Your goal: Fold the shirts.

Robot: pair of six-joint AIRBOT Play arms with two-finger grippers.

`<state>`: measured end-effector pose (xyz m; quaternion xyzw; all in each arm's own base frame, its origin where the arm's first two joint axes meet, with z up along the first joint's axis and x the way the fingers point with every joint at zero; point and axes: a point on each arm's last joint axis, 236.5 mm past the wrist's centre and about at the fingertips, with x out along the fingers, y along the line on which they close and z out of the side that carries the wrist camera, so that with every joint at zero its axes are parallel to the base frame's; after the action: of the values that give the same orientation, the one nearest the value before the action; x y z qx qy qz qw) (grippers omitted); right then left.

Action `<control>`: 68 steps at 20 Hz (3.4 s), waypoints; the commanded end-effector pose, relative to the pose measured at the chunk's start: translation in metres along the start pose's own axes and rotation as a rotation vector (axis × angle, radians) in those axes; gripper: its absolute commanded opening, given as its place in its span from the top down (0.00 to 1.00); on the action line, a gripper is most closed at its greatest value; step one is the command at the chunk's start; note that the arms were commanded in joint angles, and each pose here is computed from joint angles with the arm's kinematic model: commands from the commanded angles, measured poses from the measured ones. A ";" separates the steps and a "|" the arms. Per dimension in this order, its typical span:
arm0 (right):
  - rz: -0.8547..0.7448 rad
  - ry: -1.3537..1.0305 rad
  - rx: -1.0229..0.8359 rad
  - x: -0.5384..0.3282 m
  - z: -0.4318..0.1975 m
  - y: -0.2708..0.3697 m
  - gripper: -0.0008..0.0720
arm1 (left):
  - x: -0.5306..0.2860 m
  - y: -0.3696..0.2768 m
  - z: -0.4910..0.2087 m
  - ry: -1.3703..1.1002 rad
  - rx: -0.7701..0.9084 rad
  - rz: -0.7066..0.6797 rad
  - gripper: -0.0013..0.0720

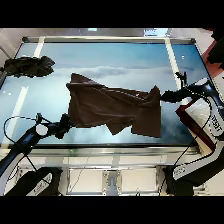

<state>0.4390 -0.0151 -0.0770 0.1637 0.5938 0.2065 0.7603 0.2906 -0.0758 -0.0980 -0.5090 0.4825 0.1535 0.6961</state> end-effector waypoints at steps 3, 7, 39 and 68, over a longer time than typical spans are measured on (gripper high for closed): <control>0.046 0.051 -0.029 0.009 -0.011 0.007 0.45 | 0.000 0.000 0.000 0.000 0.000 -0.001 0.96; 0.072 0.082 -0.030 0.022 -0.017 0.011 0.45 | 0.000 0.000 0.000 0.000 0.000 -0.001 0.96; 0.116 -0.002 -0.024 0.013 0.001 -0.006 0.42 | -0.041 -0.091 0.022 -0.044 0.384 -0.110 0.96; 0.200 0.040 -0.271 -0.007 -0.022 -0.002 0.42 | -0.040 -0.082 0.013 0.003 0.384 -0.081 0.96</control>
<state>0.4208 -0.0166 -0.0696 0.1516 0.5483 0.3558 0.7415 0.3368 -0.0886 -0.0181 -0.3853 0.4810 0.0302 0.7869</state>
